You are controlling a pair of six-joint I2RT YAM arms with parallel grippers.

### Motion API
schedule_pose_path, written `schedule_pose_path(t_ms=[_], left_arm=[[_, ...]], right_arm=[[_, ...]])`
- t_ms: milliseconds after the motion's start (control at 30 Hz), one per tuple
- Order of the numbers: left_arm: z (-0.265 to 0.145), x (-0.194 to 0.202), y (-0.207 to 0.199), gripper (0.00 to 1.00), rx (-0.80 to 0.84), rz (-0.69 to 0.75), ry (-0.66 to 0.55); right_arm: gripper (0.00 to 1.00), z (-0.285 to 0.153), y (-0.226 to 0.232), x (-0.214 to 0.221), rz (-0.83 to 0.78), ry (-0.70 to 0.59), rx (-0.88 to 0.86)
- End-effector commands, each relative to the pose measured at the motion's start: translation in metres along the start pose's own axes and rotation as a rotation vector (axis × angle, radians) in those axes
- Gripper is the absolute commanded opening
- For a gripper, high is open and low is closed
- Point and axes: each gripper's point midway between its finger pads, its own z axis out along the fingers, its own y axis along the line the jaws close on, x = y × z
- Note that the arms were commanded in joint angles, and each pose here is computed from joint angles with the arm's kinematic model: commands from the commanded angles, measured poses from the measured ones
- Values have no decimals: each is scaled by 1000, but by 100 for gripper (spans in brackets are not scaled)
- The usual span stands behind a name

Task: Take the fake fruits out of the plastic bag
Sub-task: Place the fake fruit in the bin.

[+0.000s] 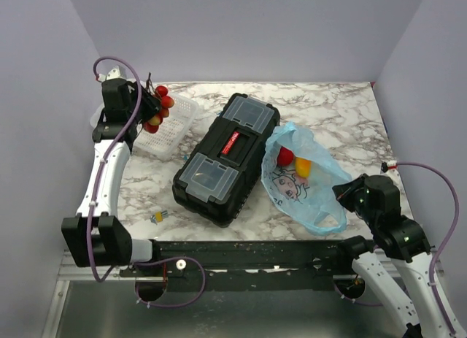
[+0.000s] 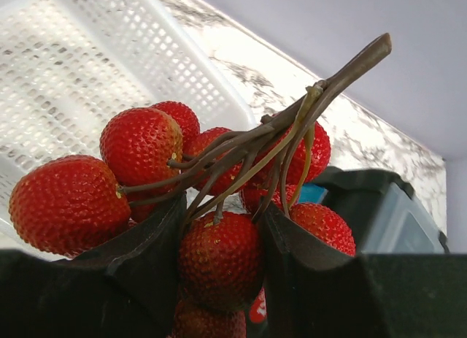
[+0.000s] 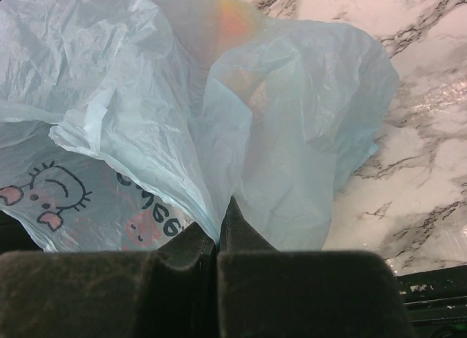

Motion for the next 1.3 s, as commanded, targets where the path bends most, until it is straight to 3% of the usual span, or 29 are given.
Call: schedule_pose_path(t_ms=[0,267,600,800,1000,1100,1267], left_arm=[[35,-26,20,0,-27,-56,-41],[91,-8,51,0,2,-89,108],[138,19,91,5,-91,-50,271],[144,34,94,22,-76,-57,321],[146,36,92,54,-53,-71,326],[143,34,91,60,-59,-65,322],[133,25,85,63,-57,-54,295]], right_arm=[[1,4,3,2,-14,9,-14],[1,8,1,0,-2,6,20],[1,8,2,0,-4,7,12],[1,9,2,1,-7,11,13],[1,5,1,0,-5,5,11],[1,5,1,0,-7,6,10],[1,8,4,2,-10,16,4]])
